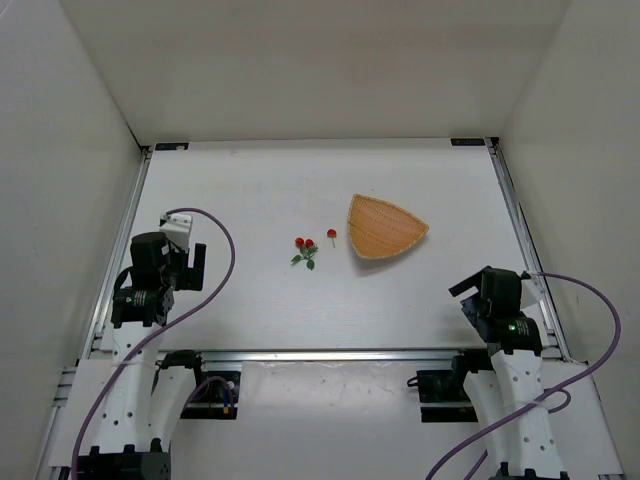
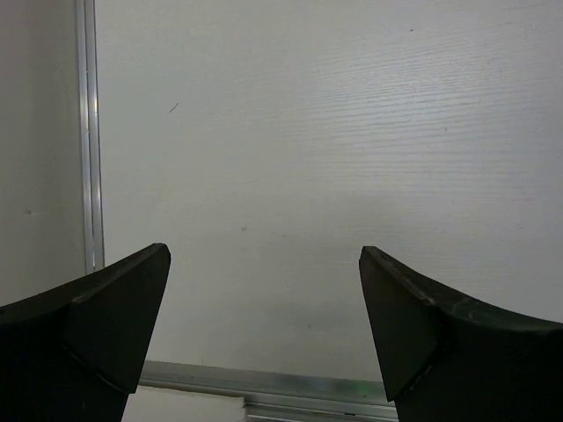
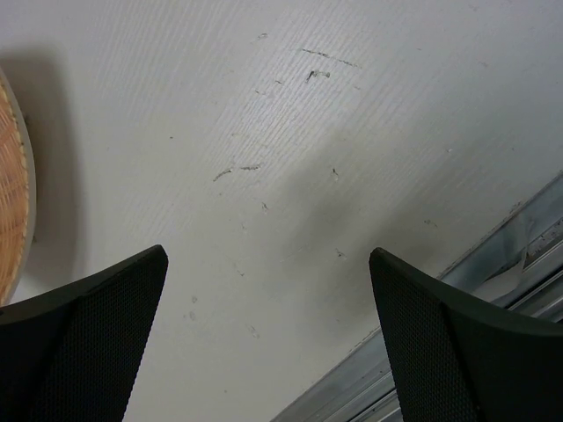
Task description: Place and organize the fake fruits in the fruit bowl
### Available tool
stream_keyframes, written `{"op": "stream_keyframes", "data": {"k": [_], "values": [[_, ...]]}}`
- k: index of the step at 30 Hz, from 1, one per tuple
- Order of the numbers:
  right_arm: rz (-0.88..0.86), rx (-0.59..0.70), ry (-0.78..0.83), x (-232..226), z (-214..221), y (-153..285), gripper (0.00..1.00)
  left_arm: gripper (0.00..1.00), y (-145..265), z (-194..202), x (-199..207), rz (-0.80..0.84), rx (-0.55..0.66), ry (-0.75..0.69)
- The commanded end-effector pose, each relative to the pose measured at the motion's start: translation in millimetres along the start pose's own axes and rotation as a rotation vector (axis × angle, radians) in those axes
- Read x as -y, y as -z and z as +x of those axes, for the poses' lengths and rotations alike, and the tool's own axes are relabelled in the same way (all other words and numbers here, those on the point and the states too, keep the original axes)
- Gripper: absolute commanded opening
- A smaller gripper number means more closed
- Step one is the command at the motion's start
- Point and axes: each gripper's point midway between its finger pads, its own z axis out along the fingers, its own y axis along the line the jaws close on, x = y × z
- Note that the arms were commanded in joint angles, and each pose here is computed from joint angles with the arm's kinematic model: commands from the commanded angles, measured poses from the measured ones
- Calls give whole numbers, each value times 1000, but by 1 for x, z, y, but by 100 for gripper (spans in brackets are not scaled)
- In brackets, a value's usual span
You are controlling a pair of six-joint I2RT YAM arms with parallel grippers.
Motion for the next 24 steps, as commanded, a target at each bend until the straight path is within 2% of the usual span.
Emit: {"op": "stream_keyframes", "data": {"k": [1, 3, 4, 7, 9, 13, 14, 16, 17, 18, 20, 24], "values": [[-4, 29, 7, -4, -11, 6, 100, 100, -1, 1, -2, -14, 4, 14], [-3, 28, 17, -5, -11, 4, 100, 100, -1, 1, -3, -14, 3, -17], [6, 21, 20, -4, -10, 3, 100, 100, -1, 5, 5, 60, -4, -135], [6, 21, 38, -7, -13, 3, 100, 100, -3, -1, 17, 149, 17, -211], [-6, 19, 56, -13, -17, 5, 100, 100, 0, -24, 21, 201, 59, -242], [-81, 1, 124, -34, -21, 3, 100, 100, -19, -60, 48, 316, -18, -309], [-105, -5, 148, -40, -21, 4, 100, 100, -32, -77, 63, 334, -54, -370], [-113, -17, 195, -47, -23, 3, 100, 100, -52, -86, 88, 367, -114, -407], [-114, -27, 219, -49, -22, 2, 100, 100, -49, -105, 111, 407, -78, -436], [-103, -52, 237, -51, -18, 0, 100, 100, -52, -108, 128, 442, -83, -455], [-108, -65, 264, -58, -18, 1, 100, 100, -61, -102, 176, 549, -132, -495], [-97, -103, 332, -67, -9, -2, 100, 100, -80, -81, 234, 685, -256, -458]]}}
